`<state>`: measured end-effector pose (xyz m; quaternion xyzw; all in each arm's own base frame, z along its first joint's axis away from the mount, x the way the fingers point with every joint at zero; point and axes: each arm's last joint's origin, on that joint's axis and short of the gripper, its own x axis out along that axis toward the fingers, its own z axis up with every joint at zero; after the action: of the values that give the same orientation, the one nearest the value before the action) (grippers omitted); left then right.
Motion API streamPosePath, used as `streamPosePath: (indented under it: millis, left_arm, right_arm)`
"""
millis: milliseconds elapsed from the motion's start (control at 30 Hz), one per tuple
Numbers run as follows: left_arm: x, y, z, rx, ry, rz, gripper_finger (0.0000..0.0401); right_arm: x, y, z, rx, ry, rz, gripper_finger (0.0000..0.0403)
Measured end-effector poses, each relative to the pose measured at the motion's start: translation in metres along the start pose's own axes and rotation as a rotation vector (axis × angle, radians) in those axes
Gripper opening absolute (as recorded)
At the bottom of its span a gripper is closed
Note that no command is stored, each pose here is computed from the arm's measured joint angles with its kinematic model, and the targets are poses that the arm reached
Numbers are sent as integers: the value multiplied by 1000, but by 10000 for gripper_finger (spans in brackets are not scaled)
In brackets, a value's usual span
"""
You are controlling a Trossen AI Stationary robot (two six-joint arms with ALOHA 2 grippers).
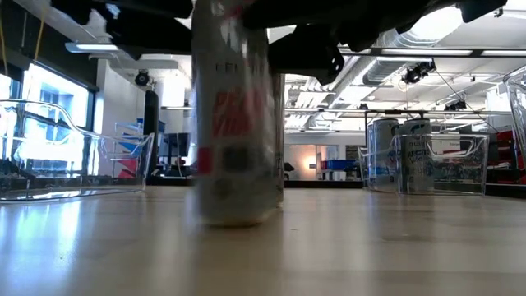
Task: Sort soda cans
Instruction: Put the white-pink soda can into the middle transparent bin
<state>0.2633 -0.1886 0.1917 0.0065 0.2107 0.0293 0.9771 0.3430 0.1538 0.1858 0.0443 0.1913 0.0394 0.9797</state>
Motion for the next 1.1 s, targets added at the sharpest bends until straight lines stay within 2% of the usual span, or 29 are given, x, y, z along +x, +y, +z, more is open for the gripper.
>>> streamPosePath:
  millis: [333, 600, 833, 933, 1100]
  left_arm:
    - [-1, 0, -2, 3, 0, 46, 257]
    - [-12, 4, 1, 22, 30, 52, 257]
    - [-15, 9, 4, -71, 68, 11, 257]
    - [-11, 13, 5, -117, 87, -13, 257]
    - [-7, 17, 6, -132, 106, -33, 266]
  right_arm:
    - [2, 0, 0, 10, -18, -9, 277]
    - [13, 0, -12, 18, -25, -39, 277]
    - [3, 1, 0, 4, -48, -52, 277]
    - [-5, 2, 3, 4, -22, -75, 277]
    - [-13, 4, 1, 60, 46, -87, 277]
